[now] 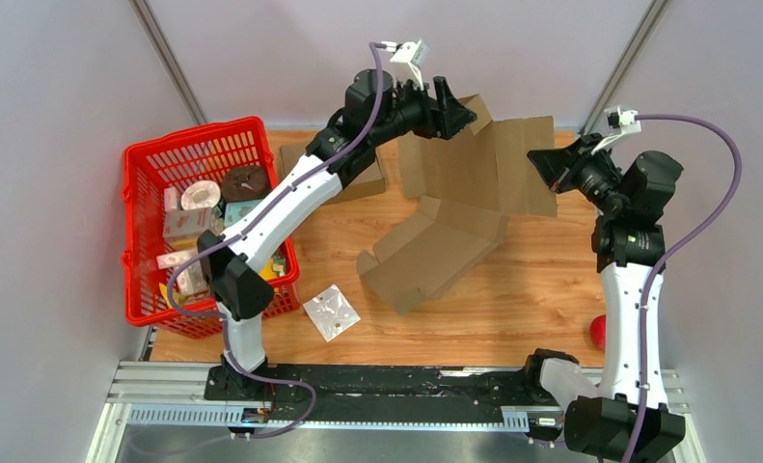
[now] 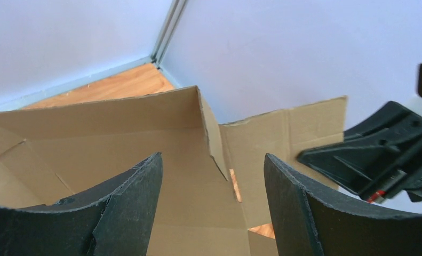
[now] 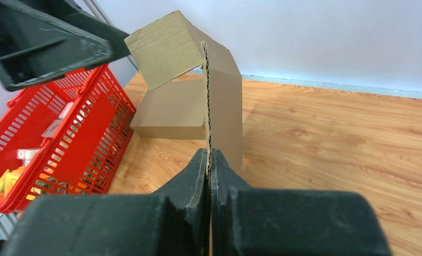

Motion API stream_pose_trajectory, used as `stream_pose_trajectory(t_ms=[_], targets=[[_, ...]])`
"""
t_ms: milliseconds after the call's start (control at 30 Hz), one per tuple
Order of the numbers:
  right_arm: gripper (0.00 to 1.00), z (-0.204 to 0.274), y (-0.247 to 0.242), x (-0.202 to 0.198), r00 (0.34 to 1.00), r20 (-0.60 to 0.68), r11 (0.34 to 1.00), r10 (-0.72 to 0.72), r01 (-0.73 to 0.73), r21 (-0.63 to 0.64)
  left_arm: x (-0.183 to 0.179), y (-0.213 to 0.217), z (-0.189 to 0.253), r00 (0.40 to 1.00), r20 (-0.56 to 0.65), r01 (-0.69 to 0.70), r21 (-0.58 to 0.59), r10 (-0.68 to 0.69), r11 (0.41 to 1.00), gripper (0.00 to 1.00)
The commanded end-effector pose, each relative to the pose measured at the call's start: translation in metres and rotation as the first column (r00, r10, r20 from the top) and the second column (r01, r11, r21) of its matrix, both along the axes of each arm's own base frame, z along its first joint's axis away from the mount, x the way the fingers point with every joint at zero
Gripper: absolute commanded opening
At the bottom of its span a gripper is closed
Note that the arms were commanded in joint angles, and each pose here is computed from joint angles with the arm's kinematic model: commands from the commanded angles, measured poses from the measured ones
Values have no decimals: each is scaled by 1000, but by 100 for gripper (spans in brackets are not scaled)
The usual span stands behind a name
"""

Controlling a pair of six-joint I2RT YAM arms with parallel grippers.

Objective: Fold the paper box

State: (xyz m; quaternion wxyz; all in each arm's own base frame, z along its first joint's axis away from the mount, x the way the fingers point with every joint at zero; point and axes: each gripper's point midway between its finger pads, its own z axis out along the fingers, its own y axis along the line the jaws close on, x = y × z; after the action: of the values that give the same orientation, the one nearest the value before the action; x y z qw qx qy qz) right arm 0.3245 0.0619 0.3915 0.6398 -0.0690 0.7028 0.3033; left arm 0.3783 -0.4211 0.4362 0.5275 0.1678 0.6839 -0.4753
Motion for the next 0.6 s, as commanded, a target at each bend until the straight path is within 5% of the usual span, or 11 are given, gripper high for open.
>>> stream_pose_trajectory(t_ms=[0,100,200,367,400,467,500,567], targets=[[6,14,5,-6,998,66,999,14,-11,-41,10,-9,0,999,-36,-5,-15,4,1000,77],[7,12,7,-6,998,67,999,22,-18,-50,12,-18,-2,998,-58,23,-29,-24,999,69],[8,13,8,-7,998,66,998,19,-15,-57,16,-15,0,999,-52,-5,-29,3,1000,50],[12,13,0,-5,997,45,994,-64,68,-81,20,-2,8,997,-9,-77,-49,77,996,5],[31,21,-4,-4,994,52,992,-95,99,-79,19,0,11,996,-7,-84,-52,84,995,1],[43,21,-16,-2,983,-2,979,-184,183,-91,19,3,14,994,-15,-106,-54,105,993,0],[60,41,-18,-6,976,29,972,-214,216,-98,17,4,14,993,-26,-114,-50,113,992,0],[74,40,-24,-5,955,-4,944,-298,294,-151,17,8,14,987,-55,-151,-35,149,988,0]])
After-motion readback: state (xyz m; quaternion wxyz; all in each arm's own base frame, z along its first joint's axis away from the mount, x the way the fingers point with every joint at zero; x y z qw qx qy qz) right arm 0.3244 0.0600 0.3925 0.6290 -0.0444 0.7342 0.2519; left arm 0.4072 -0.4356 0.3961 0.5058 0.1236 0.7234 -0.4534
